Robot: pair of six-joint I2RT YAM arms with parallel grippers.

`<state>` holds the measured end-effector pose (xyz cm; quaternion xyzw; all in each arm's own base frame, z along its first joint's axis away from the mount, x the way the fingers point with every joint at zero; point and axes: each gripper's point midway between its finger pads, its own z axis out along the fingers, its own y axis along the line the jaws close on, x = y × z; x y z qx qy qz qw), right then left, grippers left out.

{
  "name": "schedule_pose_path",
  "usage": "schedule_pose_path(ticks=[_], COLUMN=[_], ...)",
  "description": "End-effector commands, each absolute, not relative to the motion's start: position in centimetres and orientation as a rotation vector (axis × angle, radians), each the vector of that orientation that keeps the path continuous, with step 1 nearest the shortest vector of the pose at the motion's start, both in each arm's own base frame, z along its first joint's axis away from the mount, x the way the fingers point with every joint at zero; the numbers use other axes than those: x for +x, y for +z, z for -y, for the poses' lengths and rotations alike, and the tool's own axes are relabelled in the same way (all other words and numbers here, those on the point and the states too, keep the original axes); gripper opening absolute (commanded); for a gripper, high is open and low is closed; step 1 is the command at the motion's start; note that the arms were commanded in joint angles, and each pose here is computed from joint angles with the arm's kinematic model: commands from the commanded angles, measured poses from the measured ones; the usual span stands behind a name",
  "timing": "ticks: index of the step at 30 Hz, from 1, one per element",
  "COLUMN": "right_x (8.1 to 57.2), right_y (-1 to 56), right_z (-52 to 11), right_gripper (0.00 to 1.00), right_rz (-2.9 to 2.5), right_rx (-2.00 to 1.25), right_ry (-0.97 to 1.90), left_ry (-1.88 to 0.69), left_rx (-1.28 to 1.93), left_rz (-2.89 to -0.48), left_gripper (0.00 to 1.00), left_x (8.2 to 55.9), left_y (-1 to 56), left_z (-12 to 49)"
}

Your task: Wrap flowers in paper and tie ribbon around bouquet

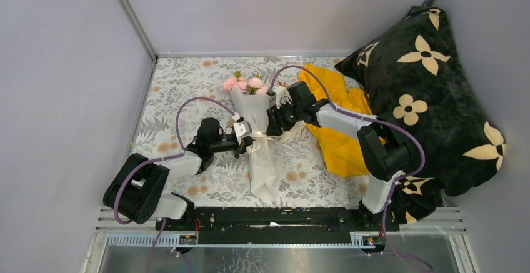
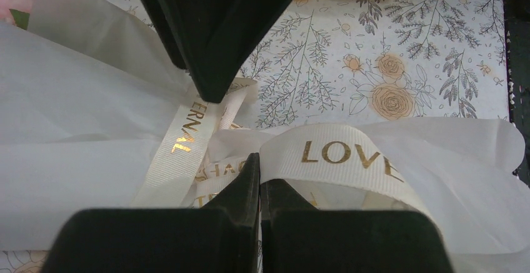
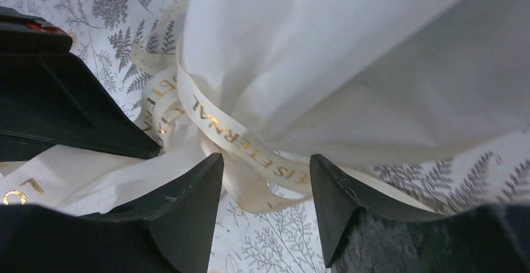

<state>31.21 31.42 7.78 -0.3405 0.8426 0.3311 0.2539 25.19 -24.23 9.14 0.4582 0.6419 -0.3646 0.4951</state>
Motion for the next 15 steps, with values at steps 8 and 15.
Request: schedule_pose_path(ticks=[8,15], right_x=[31.2,31.1], right_y=[7.8,8.5], right_z=[-35.3,-35.1], right_gripper=[0.60,0.13], right_rz=[-2.164,-2.166], right_rx=[-1.105,-1.101], right_ry=[0.945,0.936], left_ry=[-0.869,-0.869], left_rx=[1.109,1.108], left_rz=[-1.519,-1.522], left_gripper=[0.00,0.00], left_x=[25.8,25.8], left_y=[9.9,9.8], left_z=[24.3,24.3])
